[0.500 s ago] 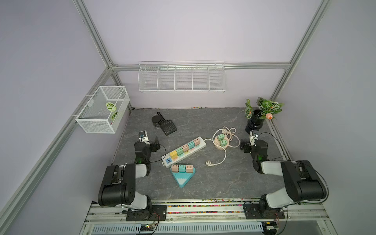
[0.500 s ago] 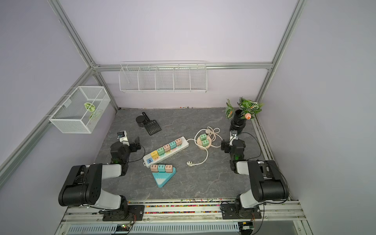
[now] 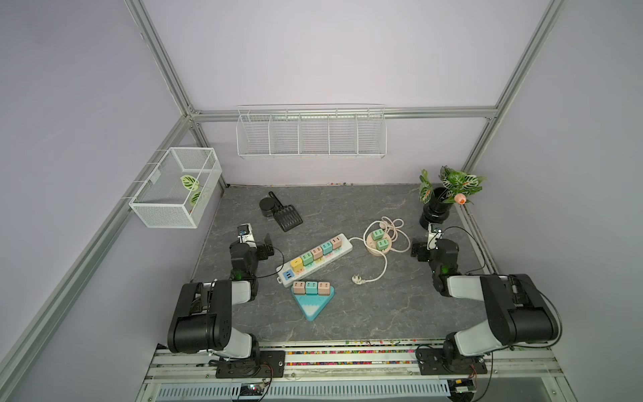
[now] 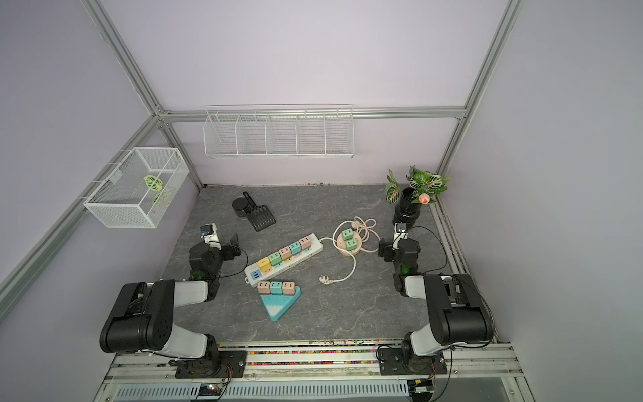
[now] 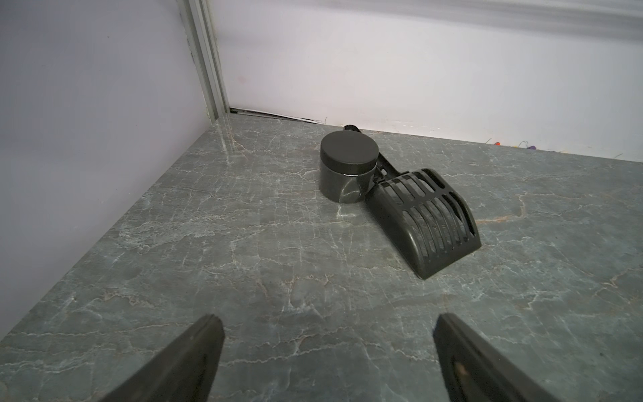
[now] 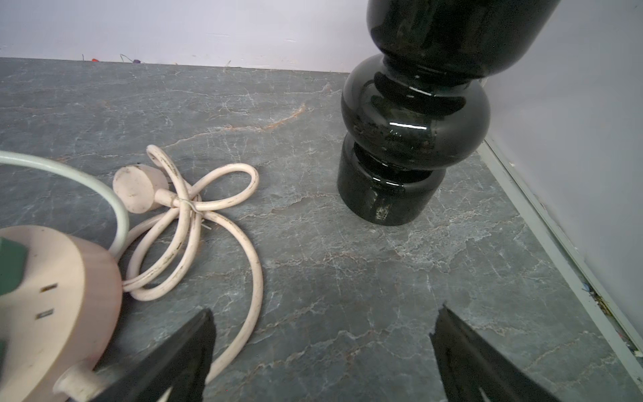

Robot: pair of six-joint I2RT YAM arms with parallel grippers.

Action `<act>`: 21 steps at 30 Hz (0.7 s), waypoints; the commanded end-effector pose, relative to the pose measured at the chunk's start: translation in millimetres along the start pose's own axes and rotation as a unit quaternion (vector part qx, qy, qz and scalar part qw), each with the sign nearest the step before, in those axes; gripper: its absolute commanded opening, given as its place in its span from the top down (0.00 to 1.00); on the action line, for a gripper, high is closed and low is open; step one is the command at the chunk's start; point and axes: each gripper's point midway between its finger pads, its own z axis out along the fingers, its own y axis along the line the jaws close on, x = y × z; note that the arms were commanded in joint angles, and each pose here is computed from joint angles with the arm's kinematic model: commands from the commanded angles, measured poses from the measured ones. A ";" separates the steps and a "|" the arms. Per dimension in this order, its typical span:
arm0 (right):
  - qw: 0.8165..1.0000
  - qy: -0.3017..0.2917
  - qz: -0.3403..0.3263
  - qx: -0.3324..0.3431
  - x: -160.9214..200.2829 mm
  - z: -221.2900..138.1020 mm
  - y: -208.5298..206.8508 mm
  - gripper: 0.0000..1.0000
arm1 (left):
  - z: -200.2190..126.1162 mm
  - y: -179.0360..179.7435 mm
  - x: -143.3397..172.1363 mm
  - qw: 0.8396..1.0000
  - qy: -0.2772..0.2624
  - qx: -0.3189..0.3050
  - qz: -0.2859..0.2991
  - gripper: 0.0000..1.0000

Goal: Pull the plug off the socket
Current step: Remove the plug from the socket.

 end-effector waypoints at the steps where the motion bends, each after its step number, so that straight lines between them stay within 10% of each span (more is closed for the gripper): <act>1: 1.000 -0.012 -0.002 0.000 -8.2 1.2 -1.2 0.01 | 4.0 3.0 -7.5 1.000 -0.009 -0.005 -0.005 0.00; 21: 0.999 -0.033 -0.010 -0.011 -33.8 -11.0 2.0 0.01 | 0.6 4.4 -19.5 0.999 -0.032 -0.010 -0.003 0.00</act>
